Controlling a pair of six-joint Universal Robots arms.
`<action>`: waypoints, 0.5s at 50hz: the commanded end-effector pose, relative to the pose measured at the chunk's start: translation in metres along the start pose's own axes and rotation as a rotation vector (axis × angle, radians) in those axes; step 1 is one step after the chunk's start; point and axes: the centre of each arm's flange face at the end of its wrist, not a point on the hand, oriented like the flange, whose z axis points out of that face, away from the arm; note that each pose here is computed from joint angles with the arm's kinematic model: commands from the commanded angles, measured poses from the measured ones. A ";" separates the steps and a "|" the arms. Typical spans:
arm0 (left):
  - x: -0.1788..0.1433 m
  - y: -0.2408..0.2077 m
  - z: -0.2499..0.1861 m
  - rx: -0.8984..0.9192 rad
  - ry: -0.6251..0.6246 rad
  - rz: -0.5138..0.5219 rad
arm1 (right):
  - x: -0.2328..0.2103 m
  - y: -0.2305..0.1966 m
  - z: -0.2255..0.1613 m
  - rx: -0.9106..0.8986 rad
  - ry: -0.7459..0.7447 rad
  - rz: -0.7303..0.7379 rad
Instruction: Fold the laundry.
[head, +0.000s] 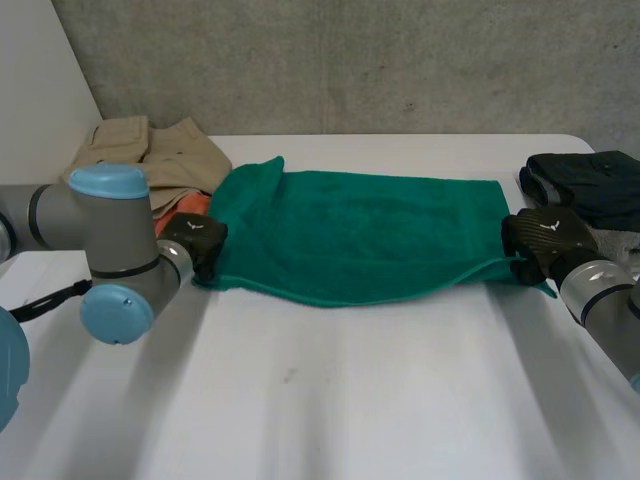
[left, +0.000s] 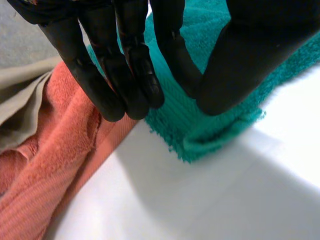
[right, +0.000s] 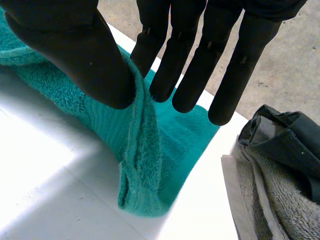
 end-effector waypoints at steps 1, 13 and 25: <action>-0.008 -0.014 -0.006 0.025 -0.022 0.002 | 0.004 -0.009 -0.007 0.002 0.005 -0.001; -0.043 -0.035 -0.077 -0.006 -0.007 0.191 | 0.011 -0.032 -0.032 -0.177 -0.126 -0.133; -0.025 -0.006 -0.045 0.015 0.095 0.209 | 0.032 -0.037 0.009 -0.112 -0.004 0.003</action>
